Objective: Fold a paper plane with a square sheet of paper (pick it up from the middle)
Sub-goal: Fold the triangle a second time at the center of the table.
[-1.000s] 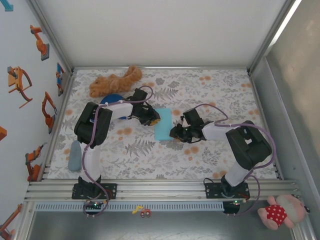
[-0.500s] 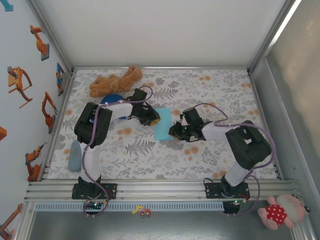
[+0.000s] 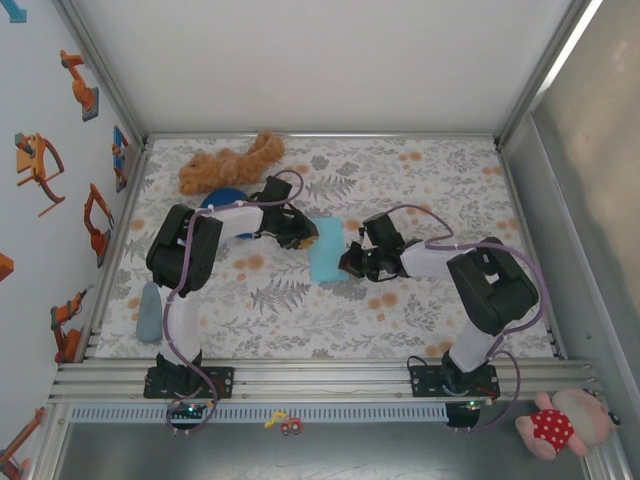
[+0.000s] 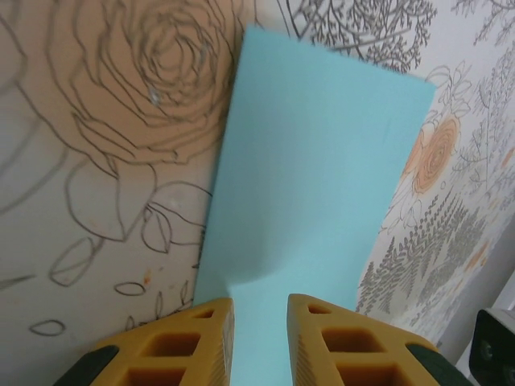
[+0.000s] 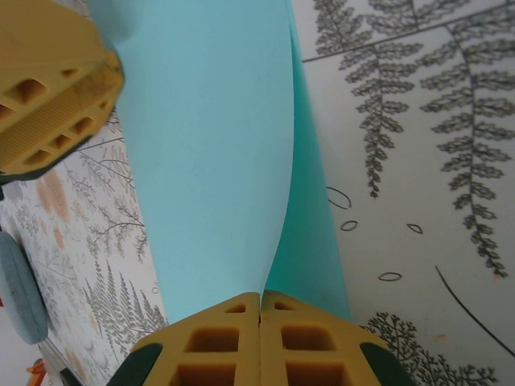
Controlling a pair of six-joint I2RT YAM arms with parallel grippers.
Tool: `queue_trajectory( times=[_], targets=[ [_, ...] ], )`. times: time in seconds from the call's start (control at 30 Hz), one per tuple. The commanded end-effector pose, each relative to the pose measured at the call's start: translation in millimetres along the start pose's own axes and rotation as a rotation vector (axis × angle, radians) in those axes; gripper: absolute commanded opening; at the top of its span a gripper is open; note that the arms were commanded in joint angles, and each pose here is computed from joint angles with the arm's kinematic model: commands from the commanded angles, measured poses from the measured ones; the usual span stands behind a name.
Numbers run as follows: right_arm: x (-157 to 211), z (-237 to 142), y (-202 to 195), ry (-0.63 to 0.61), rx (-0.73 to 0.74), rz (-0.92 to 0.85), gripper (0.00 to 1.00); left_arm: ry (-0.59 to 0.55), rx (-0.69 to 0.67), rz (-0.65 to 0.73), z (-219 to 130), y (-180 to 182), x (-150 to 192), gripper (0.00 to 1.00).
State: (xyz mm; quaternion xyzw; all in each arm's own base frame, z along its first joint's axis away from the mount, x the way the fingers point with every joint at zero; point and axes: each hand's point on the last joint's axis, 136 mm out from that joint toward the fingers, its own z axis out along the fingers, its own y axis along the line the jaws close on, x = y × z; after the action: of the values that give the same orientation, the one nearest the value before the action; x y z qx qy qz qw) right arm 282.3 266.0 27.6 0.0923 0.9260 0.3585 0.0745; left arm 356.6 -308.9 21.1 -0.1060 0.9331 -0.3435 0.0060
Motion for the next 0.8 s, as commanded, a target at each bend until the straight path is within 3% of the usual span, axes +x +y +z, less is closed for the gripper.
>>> queue_trajectory(
  times=[0.0, 0.4, 0.77],
  targets=[
    [1, -7, 6, -0.001, 0.001, -0.022, 0.00, -0.024, -0.007, 0.035, -5, -4, -9, 0.25],
    [-7, -3, 32, 0.004, -0.092, -0.055, 0.00, 0.045, -0.077, -0.010, 18, 26, 1, 0.22],
    [-22, 20, 55, 0.007, -0.151, -0.070, 0.00, 0.055, -0.084, -0.015, 20, 30, 5, 0.22]
  ],
)
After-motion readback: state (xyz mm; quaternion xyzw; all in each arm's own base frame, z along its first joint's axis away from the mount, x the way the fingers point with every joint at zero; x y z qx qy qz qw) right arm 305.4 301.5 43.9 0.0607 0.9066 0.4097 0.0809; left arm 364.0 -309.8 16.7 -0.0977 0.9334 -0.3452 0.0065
